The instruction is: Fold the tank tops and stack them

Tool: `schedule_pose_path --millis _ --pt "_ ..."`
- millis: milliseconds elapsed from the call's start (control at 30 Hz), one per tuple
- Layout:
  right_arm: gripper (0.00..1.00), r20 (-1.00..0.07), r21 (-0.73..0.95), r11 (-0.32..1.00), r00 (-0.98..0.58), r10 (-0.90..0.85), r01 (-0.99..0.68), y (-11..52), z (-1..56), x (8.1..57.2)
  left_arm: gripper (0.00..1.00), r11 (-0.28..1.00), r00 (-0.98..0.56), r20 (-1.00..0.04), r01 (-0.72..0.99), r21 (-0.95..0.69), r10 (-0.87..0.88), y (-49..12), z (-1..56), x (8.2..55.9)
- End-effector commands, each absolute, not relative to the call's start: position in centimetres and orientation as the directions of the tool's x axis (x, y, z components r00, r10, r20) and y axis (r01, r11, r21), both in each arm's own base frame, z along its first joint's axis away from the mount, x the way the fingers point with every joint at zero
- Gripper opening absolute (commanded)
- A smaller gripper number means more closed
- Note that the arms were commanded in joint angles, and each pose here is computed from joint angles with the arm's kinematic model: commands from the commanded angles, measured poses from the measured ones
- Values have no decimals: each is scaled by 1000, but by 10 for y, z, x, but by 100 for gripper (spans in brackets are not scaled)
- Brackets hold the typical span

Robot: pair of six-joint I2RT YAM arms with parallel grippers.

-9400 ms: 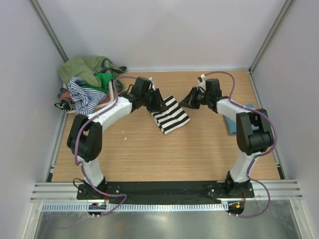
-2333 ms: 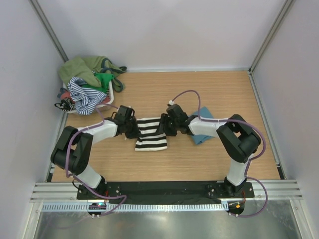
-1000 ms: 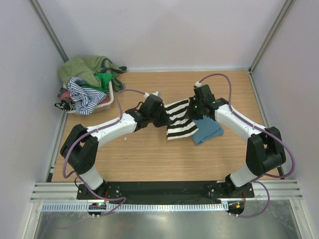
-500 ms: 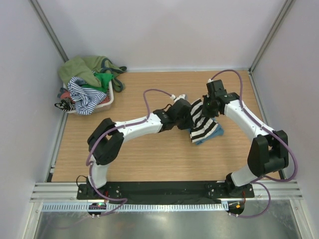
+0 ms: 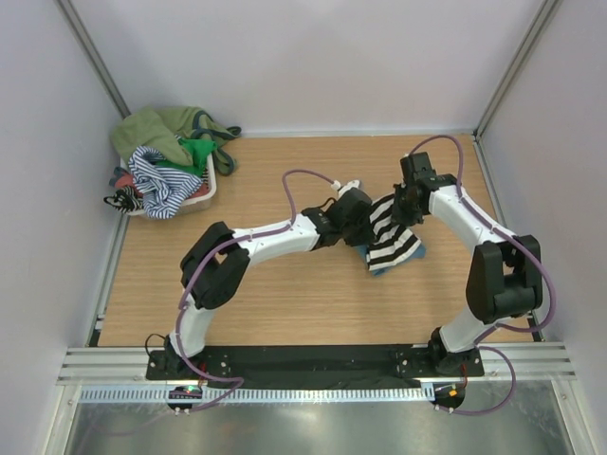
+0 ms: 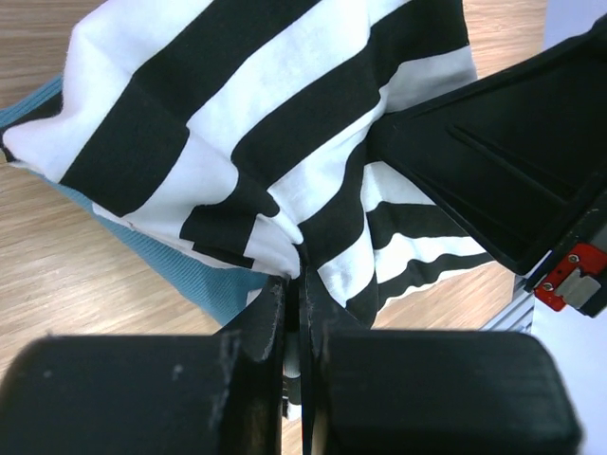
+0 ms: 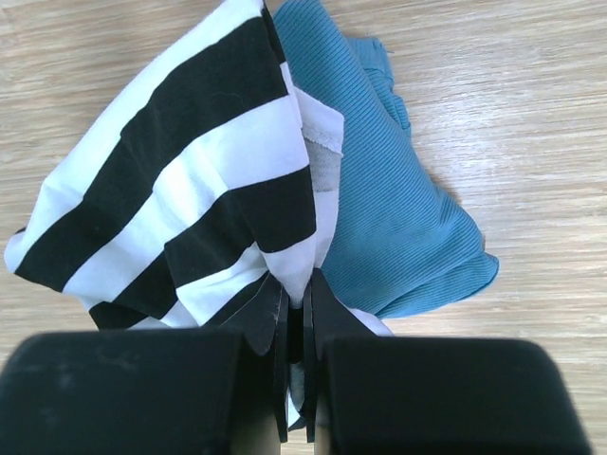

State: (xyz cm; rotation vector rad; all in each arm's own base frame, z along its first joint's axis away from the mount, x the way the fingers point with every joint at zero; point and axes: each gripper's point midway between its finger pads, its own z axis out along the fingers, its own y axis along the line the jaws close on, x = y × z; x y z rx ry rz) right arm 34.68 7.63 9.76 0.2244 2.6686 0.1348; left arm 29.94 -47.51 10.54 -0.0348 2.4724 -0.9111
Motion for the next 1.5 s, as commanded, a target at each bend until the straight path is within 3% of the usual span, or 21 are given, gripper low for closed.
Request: schedule_pose_path --millis 0,233,267,300,333,400,533,700,767,867,967,1100,1233,1467 --pt "1 -503 164 980 -845 183 114 79 112 372 0 744 -868 -457 173 -645 -195 -494 122 295" --pt "3 -479 157 979 -857 192 132 78 90 389 2 768 -881 -438 154 -622 -178 -495 96 291" --pt "7 -477 158 978 -857 194 133 78 88 390 7 772 -882 -438 153 -617 -176 -494 93 290" --pt "24 -480 135 978 -853 204 158 73 85 392 10 774 -886 -433 153 -615 -169 -494 89 289" --pt "34 -487 122 977 -847 210 172 70 84 394 12 777 -888 -433 160 -610 -157 -494 86 287" --pt "43 -508 101 973 -830 230 209 62 87 396 23 780 -883 -444 168 -602 -153 -491 89 283" --pt "48 -560 113 966 -787 257 235 53 109 399 49 802 -856 -489 169 -573 -169 -472 97 281" --pt "68 -617 117 957 -736 279 265 42 139 401 55 800 -842 -510 181 -572 -174 -457 113 276" --pt "69 -658 149 952 -692 297 268 41 159 398 55 795 -827 -527 182 -578 -194 -450 127 276" --pt "67 -687 207 950 -658 310 232 48 174 392 52 795 -806 -554 190 -577 -209 -439 142 275" --pt "57 -714 302 940 -617 332 157 62 198 383 46 785 -790 -577 215 -581 -210 -442 157 278" --pt "26 -689 435 897 -613 386 77 84 201 374 39 734 -800 -574 282 -618 -175 -471 176 283" --pt "4 -636 566 823 -612 471 46 91 192 379 28 726 -818 -555 289 -624 -151 -491 160 291" --pt "1 -424 762 642 -687 590 81 92 122 386 21 753 -853 -502 234 -616 -145 -489 108 295"
